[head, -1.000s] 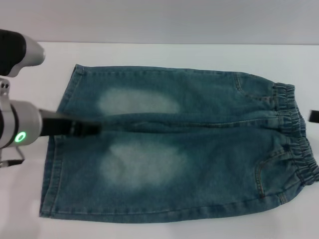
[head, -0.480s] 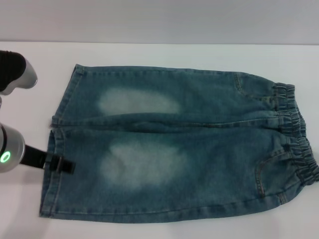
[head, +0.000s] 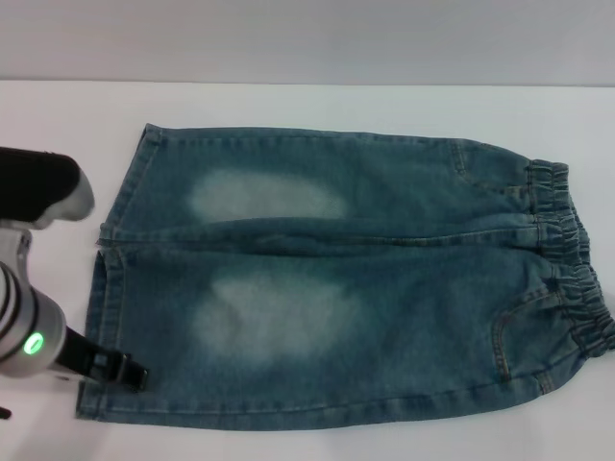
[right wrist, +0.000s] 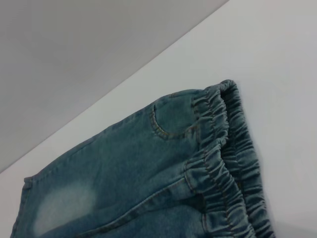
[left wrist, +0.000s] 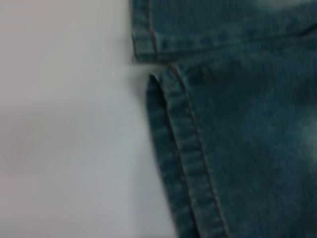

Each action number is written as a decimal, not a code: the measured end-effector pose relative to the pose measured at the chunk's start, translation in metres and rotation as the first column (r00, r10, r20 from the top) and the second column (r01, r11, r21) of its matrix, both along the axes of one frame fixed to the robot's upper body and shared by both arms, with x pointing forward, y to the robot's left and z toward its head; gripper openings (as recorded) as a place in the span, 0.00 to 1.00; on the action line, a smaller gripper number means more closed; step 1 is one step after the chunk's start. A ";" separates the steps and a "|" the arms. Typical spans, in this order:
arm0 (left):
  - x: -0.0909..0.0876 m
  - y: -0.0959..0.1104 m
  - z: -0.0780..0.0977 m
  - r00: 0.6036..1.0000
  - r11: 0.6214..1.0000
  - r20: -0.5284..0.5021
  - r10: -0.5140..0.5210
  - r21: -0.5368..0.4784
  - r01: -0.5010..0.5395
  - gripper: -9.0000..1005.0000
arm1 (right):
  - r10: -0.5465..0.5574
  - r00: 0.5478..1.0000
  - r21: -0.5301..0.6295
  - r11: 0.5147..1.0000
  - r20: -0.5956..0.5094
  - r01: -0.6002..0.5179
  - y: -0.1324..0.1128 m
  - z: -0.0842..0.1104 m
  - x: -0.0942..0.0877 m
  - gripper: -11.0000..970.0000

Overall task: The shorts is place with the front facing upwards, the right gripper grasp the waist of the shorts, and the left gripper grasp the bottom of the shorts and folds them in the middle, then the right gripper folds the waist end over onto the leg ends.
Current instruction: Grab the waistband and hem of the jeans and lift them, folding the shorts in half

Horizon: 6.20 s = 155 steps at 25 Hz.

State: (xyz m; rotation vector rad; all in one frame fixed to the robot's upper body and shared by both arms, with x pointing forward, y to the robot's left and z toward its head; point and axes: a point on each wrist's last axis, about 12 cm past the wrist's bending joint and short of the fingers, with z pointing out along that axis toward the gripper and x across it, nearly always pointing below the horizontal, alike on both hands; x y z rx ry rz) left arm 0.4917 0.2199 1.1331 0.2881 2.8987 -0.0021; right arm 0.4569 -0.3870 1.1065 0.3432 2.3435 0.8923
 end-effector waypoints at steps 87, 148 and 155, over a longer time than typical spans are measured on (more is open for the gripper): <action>0.010 -0.028 0.018 0.997 0.997 -0.024 -0.071 0.012 0.071 0.03 | 0.041 0.999 0.124 0.992 -0.030 -0.037 0.009 -0.040 0.001 0.60; 0.026 -0.042 0.037 0.998 0.999 0.033 -0.045 0.013 0.045 0.03 | -0.088 0.996 0.184 0.979 -0.006 0.088 -0.001 -0.066 -0.013 0.50; 0.022 -0.043 0.034 0.999 0.999 0.024 -0.039 0.014 0.039 0.03 | -0.095 0.995 0.186 0.978 -0.007 0.095 -0.004 -0.066 -0.015 0.50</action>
